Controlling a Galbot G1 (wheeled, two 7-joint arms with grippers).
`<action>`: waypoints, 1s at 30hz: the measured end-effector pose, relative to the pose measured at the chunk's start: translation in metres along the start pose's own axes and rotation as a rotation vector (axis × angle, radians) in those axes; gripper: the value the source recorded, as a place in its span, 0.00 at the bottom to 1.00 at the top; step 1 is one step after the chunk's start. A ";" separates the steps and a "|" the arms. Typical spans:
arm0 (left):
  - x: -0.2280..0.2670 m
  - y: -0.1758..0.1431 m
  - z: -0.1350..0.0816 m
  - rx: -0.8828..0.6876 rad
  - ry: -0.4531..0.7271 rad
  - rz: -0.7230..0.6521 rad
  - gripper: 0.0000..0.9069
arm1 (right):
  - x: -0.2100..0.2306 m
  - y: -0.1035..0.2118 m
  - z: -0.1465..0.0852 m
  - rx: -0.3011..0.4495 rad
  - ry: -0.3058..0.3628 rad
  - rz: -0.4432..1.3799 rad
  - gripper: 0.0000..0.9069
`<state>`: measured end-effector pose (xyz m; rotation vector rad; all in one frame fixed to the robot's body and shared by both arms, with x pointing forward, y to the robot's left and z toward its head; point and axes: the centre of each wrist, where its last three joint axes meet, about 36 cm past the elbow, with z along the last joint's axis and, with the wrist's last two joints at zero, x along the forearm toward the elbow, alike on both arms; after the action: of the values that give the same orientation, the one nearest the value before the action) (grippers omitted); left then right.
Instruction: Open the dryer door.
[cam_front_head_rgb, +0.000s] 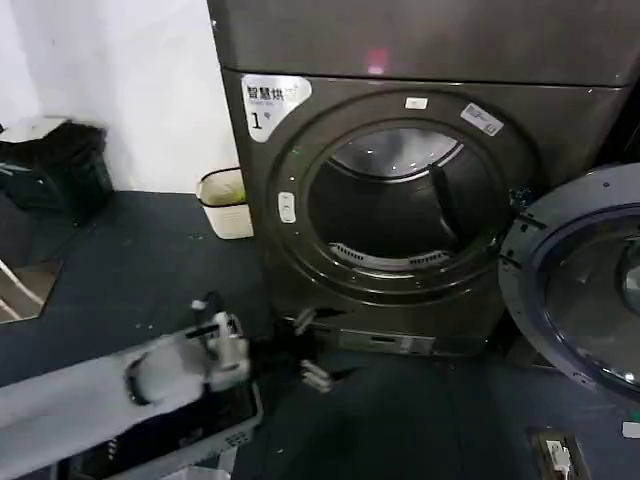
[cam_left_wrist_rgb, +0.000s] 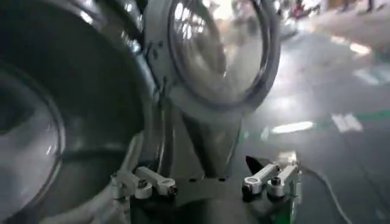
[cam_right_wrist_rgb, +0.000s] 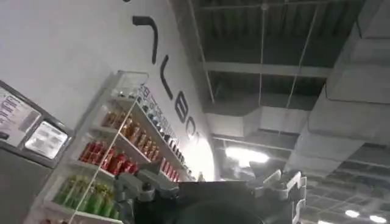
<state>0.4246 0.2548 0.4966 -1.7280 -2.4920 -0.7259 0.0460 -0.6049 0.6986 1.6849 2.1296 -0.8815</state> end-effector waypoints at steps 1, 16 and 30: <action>0.009 0.000 0.001 0.001 0.024 -0.008 1.00 | 0.000 0.000 0.000 0.001 0.001 -0.001 1.00; 0.133 -0.007 0.020 -0.086 0.447 -0.027 1.00 | 0.004 0.007 0.004 0.031 0.006 -0.011 1.00; 0.218 -0.007 0.043 -0.120 0.850 0.059 1.00 | 0.003 -0.002 0.008 0.051 0.002 0.011 1.00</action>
<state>0.3447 0.4616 0.5160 -1.1369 -1.8243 -1.2809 0.0423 -0.6073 0.6913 1.7209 2.1144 -0.9385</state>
